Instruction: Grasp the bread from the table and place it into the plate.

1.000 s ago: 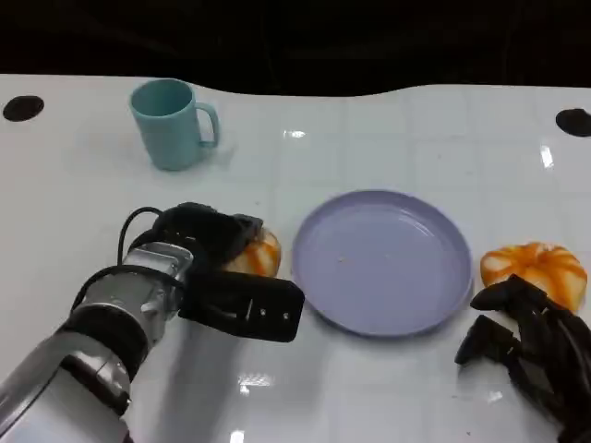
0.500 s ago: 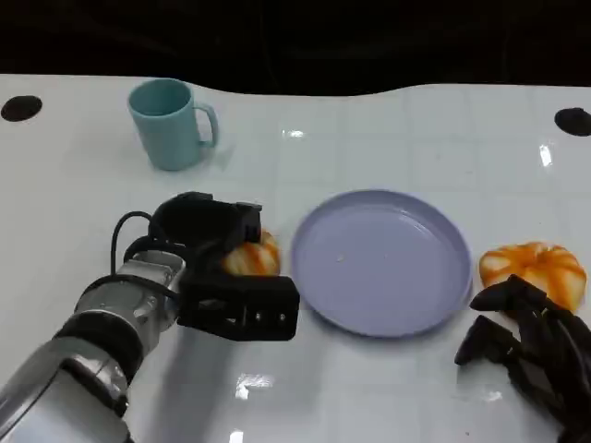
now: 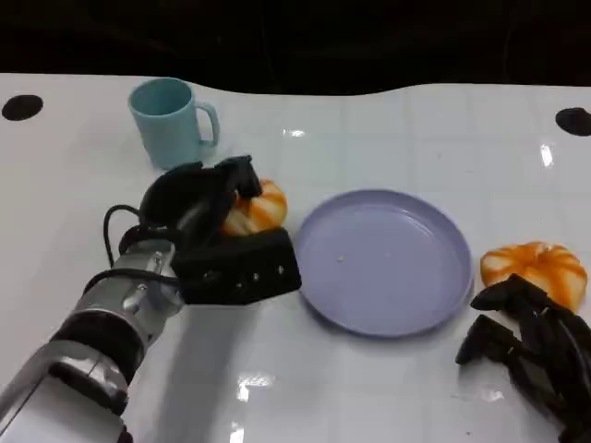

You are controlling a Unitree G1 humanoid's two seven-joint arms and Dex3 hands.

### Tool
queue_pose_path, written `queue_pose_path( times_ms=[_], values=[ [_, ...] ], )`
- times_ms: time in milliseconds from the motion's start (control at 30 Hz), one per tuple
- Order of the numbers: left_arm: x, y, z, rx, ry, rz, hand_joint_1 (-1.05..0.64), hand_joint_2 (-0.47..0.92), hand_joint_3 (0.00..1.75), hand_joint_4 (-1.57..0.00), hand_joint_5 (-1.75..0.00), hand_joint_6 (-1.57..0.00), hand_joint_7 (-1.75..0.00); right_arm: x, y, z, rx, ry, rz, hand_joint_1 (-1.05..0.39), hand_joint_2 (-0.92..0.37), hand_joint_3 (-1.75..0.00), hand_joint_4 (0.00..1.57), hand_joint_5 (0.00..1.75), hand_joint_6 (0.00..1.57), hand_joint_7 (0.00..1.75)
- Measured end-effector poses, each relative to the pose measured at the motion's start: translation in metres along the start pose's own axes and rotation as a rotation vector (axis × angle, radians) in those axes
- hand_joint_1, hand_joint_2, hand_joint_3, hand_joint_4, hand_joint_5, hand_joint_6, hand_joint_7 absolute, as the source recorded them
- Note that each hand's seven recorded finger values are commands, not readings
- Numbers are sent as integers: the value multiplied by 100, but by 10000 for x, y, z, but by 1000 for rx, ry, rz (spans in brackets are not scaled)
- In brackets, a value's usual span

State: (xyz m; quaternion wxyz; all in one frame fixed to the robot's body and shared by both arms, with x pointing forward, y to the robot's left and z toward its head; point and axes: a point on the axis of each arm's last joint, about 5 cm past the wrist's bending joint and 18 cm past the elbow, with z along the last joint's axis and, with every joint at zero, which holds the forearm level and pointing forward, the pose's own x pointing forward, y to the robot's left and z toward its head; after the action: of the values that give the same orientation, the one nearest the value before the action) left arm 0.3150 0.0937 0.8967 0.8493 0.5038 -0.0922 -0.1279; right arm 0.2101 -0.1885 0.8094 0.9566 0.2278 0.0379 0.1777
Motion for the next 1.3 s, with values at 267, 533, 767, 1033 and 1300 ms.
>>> queue_pose_path(
  times_ms=[267,533,767,1033,1300],
  values=[
    [75,54,198,-35,-73,31,-18,58,100,-85,-175,-60,-175,11,-3,4,0,-2,-3,-54,-92,-23,64,161,60,127],
    [100,-10,466,-55,-223,41,-17,50,118,-96,-175,-72,-175,17,-1,6,-1,-2,-2,-54,-92,-24,64,160,59,127],
    [66,-167,637,-78,-344,20,-20,49,122,-97,-175,-70,-174,25,1,10,5,6,2,-53,-92,-24,63,159,59,126],
    [112,-255,870,1,-365,-88,-23,44,126,-101,-175,-70,-173,13,1,14,-6,2,-2,-53,-92,-26,62,158,58,127],
    [141,-259,925,53,-339,-161,-26,53,94,-89,-175,-75,-121,10,3,10,-6,0,2,-52,-92,-27,63,158,58,127]
  ],
)
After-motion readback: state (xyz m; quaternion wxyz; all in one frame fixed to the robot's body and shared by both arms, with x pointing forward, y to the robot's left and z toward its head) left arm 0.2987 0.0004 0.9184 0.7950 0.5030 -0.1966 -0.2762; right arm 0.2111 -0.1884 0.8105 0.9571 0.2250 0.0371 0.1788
